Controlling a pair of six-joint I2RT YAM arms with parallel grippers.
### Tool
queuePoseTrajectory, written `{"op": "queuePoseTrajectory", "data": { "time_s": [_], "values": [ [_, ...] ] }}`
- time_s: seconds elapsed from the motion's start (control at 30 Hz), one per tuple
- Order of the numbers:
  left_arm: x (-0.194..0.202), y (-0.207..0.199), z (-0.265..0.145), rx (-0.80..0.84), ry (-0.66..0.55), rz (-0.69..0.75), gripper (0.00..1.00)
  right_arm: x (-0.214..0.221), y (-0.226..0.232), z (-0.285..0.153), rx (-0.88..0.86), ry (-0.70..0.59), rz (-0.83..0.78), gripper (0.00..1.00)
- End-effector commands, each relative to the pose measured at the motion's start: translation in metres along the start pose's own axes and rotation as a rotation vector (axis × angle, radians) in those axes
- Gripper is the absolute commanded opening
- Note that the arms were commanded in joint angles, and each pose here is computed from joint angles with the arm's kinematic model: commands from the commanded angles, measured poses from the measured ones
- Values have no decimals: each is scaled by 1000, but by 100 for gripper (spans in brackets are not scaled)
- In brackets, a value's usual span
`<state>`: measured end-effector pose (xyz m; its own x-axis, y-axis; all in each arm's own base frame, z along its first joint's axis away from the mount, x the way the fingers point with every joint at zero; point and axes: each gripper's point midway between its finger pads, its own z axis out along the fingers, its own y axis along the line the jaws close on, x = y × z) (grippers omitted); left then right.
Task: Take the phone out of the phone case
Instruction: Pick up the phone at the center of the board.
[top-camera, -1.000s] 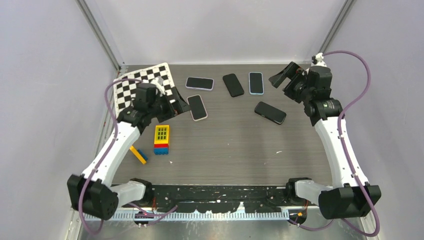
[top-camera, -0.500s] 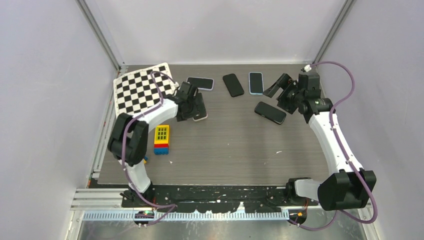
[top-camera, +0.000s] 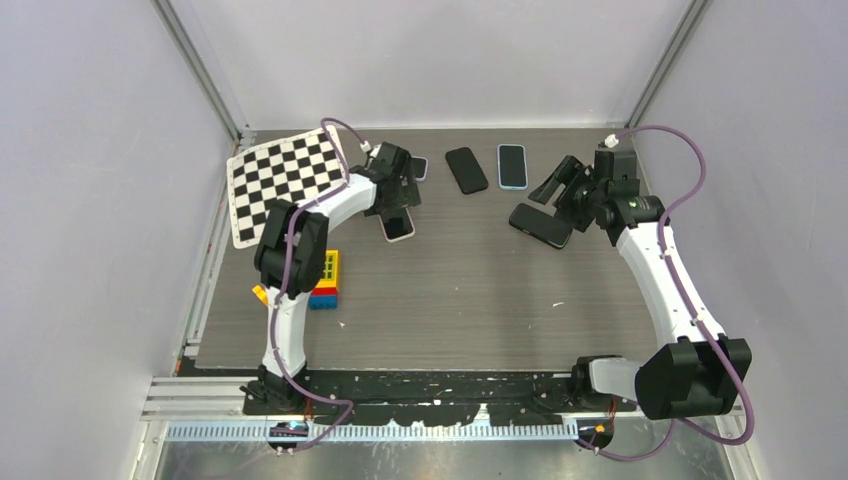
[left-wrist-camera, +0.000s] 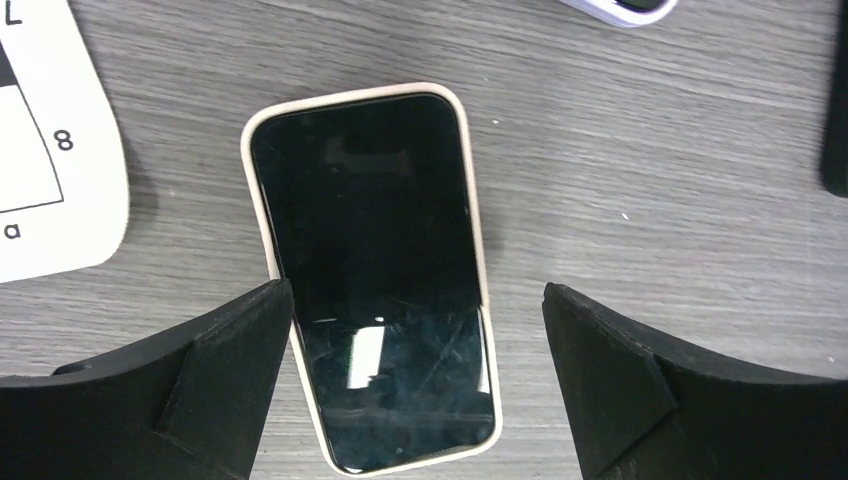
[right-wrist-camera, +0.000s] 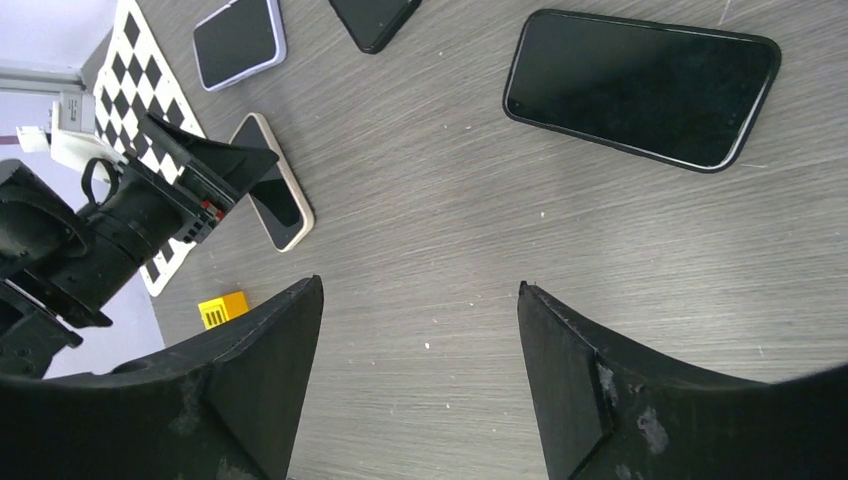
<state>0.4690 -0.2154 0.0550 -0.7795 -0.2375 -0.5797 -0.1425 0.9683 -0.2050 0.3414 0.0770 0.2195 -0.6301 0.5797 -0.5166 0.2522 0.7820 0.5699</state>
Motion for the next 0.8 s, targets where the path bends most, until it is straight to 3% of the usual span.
{"op": "queuePoseTrajectory", "data": {
  "time_s": [0.0, 0.23, 0.6, 0.77],
  "values": [
    [-12, 16, 3, -96, -9, 1, 100, -3, 1, -10, 3, -24, -53, 79],
    [-23, 21, -3, -141, -16, 14, 100, 6, 2, -5, -23, 6, -30, 86],
    [-1, 13, 16, -105, 86, 33, 100, 21, 3, -3, -53, 81, -36, 93],
    [5, 29, 20, -202, 115, 22, 100, 26, 8, -1, -82, 116, -29, 93]
  ]
}}
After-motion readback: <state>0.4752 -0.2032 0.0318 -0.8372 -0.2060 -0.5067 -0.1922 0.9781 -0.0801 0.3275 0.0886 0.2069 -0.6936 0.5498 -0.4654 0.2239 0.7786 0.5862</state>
